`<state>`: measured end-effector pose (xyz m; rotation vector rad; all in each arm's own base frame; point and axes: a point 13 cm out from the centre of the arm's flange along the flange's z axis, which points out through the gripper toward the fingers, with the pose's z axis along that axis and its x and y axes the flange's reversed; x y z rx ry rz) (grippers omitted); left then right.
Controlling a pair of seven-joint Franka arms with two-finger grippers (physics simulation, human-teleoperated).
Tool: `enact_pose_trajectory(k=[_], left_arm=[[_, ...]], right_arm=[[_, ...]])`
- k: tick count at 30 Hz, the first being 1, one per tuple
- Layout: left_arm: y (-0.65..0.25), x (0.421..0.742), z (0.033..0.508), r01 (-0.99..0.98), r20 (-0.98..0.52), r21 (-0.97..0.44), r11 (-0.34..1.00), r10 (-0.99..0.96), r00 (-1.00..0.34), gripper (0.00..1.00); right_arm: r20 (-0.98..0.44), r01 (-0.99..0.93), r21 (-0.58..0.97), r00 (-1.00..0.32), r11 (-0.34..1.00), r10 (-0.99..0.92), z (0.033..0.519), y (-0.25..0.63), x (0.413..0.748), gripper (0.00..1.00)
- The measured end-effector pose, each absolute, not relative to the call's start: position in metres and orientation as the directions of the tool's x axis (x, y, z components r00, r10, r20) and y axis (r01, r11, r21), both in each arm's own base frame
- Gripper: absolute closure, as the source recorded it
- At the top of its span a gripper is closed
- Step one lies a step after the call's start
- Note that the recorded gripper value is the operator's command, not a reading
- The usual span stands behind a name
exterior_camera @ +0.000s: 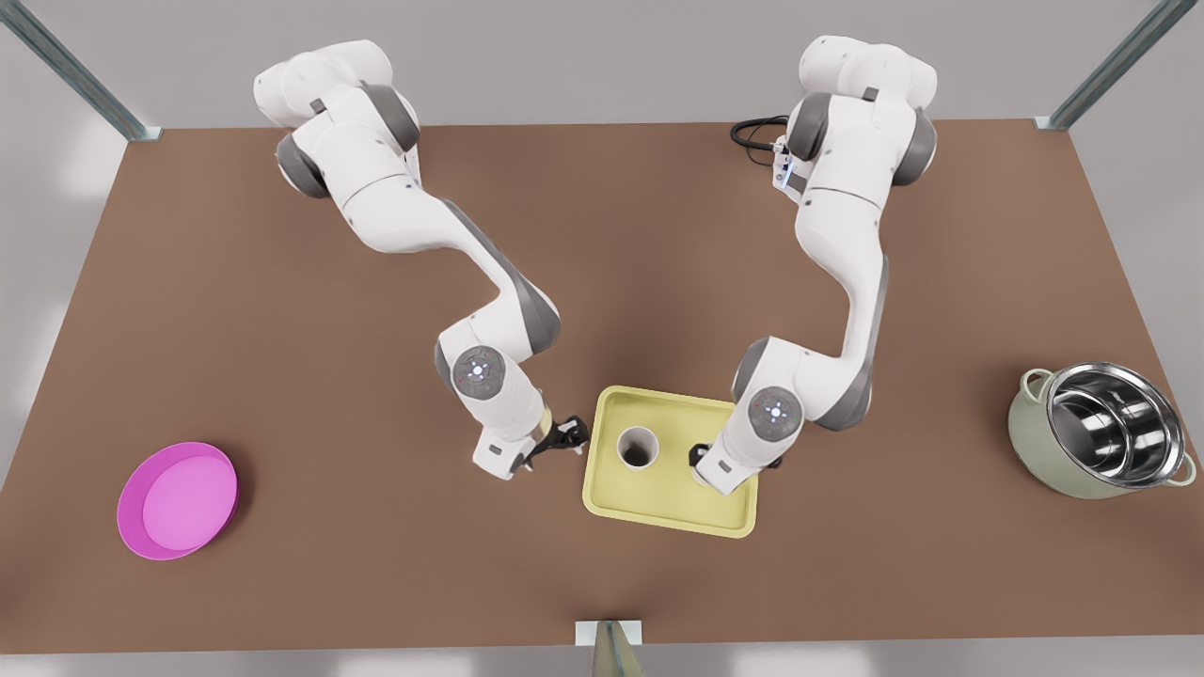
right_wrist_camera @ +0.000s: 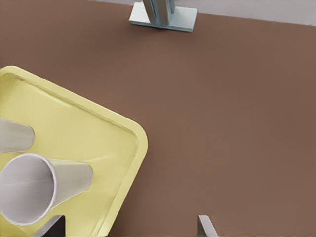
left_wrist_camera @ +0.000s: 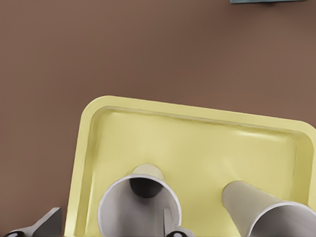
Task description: Use the left arm to pick up the white IKEA cup from the tray and place it on the middle-left position; use the right arm to pick up the white IKEA cup from the tray and place it on the middle-right position
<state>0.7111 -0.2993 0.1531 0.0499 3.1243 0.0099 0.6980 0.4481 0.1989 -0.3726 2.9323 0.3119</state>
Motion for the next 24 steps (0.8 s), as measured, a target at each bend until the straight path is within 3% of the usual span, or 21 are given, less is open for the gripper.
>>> enact_pose_trajectory(k=[3,9,13,14,18,24], left_arm=[[-0.283,0.712,0.142,-0.014,-0.002,0.013,1.000,-0.014,-1.000,0.00],[-0.276,0.703,0.124,-0.062,0.026,0.023,0.998,-0.062,-0.998,0.00],[-0.275,0.698,0.103,-0.083,0.048,0.031,0.996,-0.085,-0.995,0.00],[-0.276,0.697,0.099,-0.087,0.052,0.032,0.996,-0.089,-0.995,0.05],[-0.284,0.698,0.099,-0.117,0.055,0.003,0.993,-0.117,-0.992,0.55],[-0.299,0.703,0.103,-0.185,0.057,-0.073,0.980,-0.181,-0.982,0.84]], right_arm=[[-0.215,-0.244,0.207,-0.956,0.947,-0.199,0.188,0.478,0.696,0.00],[-0.272,-0.213,0.254,-0.952,0.943,-0.141,0.219,0.519,0.691,0.00],[-0.251,-0.171,0.266,-0.963,0.949,-0.103,0.194,0.533,0.683,0.01],[-0.250,-0.160,0.265,-0.964,0.951,-0.093,0.190,0.534,0.682,0.01],[-0.233,-0.121,0.264,-0.971,0.957,-0.059,0.170,0.539,0.677,0.01],[-0.198,-0.077,0.243,-0.980,0.967,-0.029,0.128,0.545,0.663,0.01]])
